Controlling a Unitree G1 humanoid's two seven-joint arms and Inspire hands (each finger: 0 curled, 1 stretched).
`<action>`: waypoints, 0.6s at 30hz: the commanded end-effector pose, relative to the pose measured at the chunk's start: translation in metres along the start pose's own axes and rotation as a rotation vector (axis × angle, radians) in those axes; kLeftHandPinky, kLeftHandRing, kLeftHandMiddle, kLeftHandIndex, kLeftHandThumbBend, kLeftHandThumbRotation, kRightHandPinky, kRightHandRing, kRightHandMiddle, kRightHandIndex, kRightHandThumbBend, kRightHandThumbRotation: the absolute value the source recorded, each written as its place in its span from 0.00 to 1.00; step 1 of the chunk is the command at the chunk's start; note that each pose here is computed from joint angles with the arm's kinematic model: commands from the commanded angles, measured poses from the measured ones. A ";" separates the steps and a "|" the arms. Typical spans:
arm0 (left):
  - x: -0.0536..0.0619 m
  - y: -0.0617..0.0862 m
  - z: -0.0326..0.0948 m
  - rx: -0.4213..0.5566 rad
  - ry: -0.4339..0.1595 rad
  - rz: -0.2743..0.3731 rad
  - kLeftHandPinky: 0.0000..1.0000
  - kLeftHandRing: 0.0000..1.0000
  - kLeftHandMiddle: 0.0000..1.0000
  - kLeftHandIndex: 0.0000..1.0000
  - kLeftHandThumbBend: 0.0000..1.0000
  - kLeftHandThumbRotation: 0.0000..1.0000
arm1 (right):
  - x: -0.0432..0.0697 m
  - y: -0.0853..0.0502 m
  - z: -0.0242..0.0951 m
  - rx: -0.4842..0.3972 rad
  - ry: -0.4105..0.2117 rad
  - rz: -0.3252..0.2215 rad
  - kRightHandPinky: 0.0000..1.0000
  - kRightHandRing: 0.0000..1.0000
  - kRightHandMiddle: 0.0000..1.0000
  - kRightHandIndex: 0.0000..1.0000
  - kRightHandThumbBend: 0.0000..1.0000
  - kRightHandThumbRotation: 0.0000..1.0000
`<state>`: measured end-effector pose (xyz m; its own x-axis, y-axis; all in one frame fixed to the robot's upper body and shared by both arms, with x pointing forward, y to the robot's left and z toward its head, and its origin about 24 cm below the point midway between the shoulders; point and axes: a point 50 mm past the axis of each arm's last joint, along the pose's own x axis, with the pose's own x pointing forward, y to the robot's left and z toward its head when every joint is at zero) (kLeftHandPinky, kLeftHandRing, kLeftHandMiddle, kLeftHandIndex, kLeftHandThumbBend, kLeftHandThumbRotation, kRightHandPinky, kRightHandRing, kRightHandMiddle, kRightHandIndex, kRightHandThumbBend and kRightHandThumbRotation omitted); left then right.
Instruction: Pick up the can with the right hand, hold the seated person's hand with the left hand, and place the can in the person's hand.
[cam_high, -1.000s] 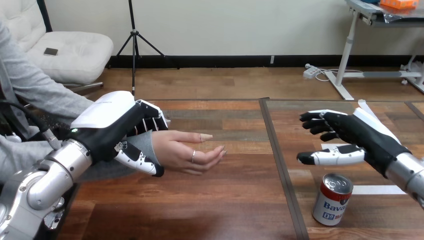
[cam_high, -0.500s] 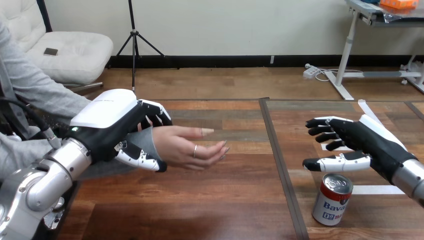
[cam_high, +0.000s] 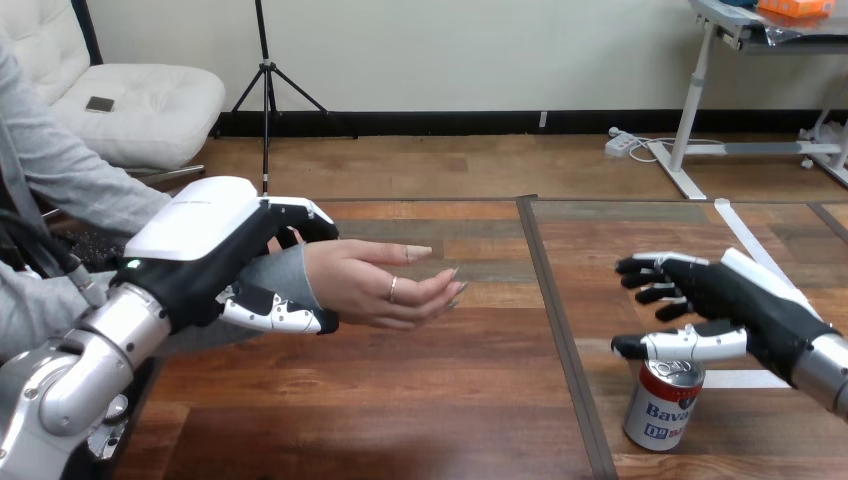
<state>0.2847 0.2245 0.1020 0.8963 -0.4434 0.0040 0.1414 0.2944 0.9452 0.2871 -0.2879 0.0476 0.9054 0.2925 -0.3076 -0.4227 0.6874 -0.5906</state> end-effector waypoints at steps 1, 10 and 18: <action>0.000 0.025 0.004 0.034 -0.023 0.110 0.56 0.66 0.69 0.67 0.74 0.32 | -0.003 -0.021 0.019 -0.063 -0.072 -0.025 0.81 0.86 0.88 0.87 1.00 0.40; -0.003 0.025 0.004 0.030 -0.012 0.121 0.54 0.66 0.69 0.67 0.72 0.29 | -0.008 -0.020 0.018 -0.086 -0.062 -0.008 0.82 0.87 0.88 0.88 1.00 0.40; -0.005 0.025 0.003 0.026 -0.013 0.127 0.54 0.66 0.68 0.67 0.71 0.26 | -0.012 -0.019 0.018 -0.101 -0.047 0.020 0.83 0.89 0.90 0.89 1.00 0.39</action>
<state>0.2800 0.2306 0.1017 0.9089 -0.4166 0.0182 0.1230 0.3095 0.9429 0.2770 -0.2864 0.0443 0.8729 0.3375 -0.3524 -0.4869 0.6508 -0.5827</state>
